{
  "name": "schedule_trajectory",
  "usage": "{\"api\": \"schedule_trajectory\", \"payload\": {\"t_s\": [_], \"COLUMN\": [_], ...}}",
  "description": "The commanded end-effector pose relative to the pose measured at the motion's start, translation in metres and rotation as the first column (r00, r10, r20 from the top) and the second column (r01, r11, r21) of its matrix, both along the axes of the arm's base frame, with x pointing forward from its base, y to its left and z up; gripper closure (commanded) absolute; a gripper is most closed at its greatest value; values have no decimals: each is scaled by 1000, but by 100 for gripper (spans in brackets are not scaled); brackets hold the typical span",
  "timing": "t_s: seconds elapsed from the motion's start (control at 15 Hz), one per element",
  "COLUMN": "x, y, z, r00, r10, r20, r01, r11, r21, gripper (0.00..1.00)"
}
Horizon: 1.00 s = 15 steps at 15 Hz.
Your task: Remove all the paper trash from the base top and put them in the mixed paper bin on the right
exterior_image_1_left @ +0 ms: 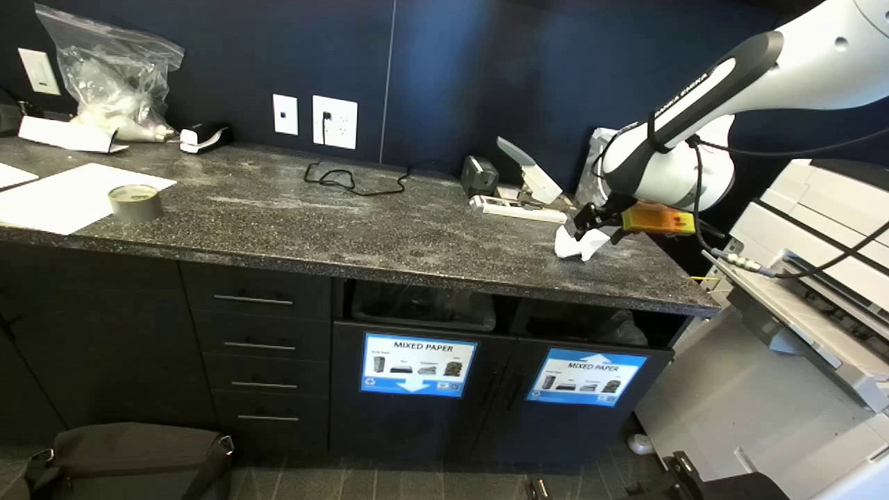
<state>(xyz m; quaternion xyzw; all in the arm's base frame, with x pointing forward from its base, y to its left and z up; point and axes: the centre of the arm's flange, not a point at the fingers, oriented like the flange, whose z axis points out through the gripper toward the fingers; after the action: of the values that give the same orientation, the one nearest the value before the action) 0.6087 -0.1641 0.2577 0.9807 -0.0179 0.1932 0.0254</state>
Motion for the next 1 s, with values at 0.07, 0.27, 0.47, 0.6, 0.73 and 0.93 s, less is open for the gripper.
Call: {"api": "schedule_trajectory", "payload": {"t_s": [0.07, 0.27, 0.47, 0.6, 0.73, 0.93], "x": [55, 71, 83, 88, 94, 102], "y": [-15, -18, -21, -21, -22, -24], "z": [4, -2, -11, -15, -18, -20], "r00": [998, 994, 986, 980, 973, 965], "r10": [-61, -105, -163, -193, -221, -249], "r20": [31, 19, -32, -57, -74, -89], "r01": [59, 103, 166, 199, 230, 260], "r11": [997, 990, 978, 970, 962, 953], "r21": [55, 96, 129, 137, 146, 155], "gripper": [0, 0, 0, 0, 0, 0]}}
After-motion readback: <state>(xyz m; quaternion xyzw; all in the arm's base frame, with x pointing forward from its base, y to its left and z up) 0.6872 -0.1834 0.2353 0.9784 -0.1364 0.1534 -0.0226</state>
